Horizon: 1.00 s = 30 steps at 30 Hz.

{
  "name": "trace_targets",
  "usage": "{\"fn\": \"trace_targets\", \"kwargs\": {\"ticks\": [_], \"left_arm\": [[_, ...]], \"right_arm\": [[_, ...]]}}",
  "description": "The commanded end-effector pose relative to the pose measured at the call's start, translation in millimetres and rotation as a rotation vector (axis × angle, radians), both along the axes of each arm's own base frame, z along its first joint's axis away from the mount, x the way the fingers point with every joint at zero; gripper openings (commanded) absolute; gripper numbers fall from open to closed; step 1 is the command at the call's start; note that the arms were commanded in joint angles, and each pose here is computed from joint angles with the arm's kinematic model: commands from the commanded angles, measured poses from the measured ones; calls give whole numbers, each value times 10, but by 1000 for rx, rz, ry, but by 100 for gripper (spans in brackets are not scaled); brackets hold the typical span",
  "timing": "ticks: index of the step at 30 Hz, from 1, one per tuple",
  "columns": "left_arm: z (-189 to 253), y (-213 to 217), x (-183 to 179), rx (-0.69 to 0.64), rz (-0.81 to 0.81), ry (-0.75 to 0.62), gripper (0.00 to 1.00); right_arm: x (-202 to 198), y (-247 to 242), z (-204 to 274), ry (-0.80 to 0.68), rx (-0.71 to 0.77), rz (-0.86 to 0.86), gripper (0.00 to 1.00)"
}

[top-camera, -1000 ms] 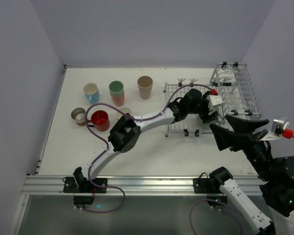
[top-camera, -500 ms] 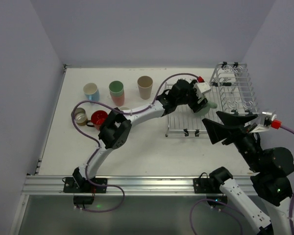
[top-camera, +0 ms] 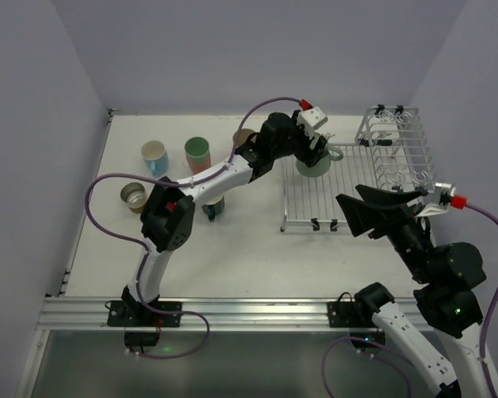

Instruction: Unload the cups from the dish rack

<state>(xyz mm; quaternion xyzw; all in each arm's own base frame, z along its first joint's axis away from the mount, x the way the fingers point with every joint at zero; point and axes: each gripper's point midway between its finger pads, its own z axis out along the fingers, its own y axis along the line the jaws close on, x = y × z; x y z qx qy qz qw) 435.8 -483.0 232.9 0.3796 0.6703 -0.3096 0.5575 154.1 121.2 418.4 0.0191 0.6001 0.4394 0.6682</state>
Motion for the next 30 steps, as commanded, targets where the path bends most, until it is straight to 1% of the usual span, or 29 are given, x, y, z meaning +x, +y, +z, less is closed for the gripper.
{"fn": "trace_targets", "kwargs": {"ticks": [1,3,6,9,11,15,16,19,21,23,24,27,28,30], "left_arm": [[1402,155,-173,-263,12,-150,0],[1530,232,-196,-283,24,-138,0],[1831,412,-340,-351,41,-114,0],[2064,591,-488,-417,70,-95,0],[2167,720,-524,-457,108,-83,0],[2434,935,-782,-568,107,-27,0],[2461,956,-824,-582,101,-13,0],[2536,1027,-980,-635,75,34,0],[2554,1052,-1077,-663,50,66,0],[2581,1061,-1143,-682,28,86,0],[2597,1069,-1183,-696,17,103,0],[2615,1068,-1274,-725,-19,139,0],[2619,1064,-1306,-732,-31,149,0],[2614,1079,-1364,-748,-53,161,0]], "right_arm": [[154,89,-60,35,32,9,99],[206,94,-138,62,39,-1,99],[221,103,-198,72,65,2,98],[234,102,-286,78,98,2,94],[271,130,-408,103,101,6,92],[294,279,-572,129,82,74,90],[300,300,-539,107,88,84,89],[370,379,-641,116,56,103,89],[386,411,-541,54,53,115,89],[417,465,-530,45,36,134,89],[406,482,-444,10,44,145,89],[433,551,-390,2,54,178,91],[413,568,-316,-22,69,195,92],[428,625,-292,-5,92,227,93]]}}
